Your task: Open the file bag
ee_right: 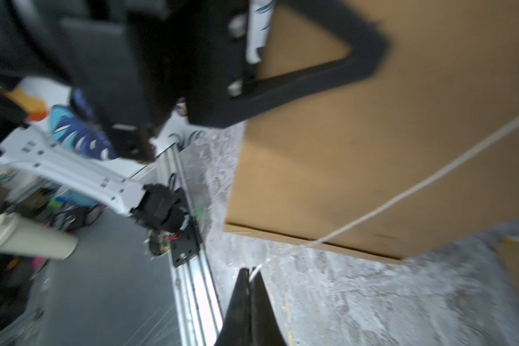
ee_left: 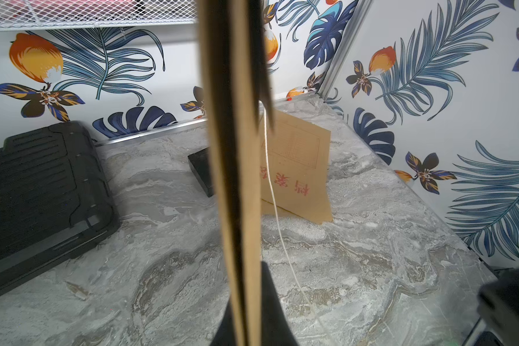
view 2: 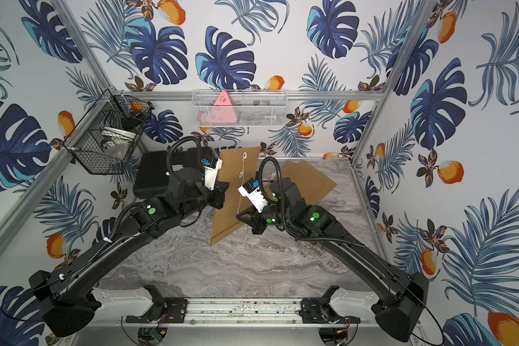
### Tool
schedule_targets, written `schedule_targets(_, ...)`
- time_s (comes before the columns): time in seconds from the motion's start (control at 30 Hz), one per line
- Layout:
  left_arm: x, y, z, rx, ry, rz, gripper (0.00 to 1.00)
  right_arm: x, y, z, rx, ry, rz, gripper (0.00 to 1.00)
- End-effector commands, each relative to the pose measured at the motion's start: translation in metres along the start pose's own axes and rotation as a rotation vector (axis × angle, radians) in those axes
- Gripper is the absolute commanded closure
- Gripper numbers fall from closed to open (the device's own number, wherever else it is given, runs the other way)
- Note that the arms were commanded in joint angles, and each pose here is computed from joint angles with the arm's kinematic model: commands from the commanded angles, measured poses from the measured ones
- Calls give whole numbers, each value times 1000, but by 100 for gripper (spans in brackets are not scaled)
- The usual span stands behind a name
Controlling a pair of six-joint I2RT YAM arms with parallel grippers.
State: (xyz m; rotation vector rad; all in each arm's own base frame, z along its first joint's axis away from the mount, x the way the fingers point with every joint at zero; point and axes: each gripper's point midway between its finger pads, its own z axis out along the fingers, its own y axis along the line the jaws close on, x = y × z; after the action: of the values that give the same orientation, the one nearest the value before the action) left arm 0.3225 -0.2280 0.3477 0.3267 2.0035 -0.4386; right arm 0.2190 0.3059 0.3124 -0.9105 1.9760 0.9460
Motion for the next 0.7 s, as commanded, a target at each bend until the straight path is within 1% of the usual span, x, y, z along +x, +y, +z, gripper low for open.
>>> schedule_targets(0.0,-2,1,-8,-3,-8,50,100,-21,-47,-30,324,-119,39,100)
schedule_targets(0.13,4,-2,-17,30,7,97,100,-39,-65,-73,521,-201,33,100)
schedule_targets(0.27,11,-11,-17,92,30,138,100,-55,-74,-107,655,-247,20,100)
schedule_targets(0.47,22,-32,-13,254,81,182,100,-76,-82,-144,794,-311,35,100)
schedule_targets(0.67,26,-47,-16,441,70,148,100,-94,-89,-166,875,-325,37,100)
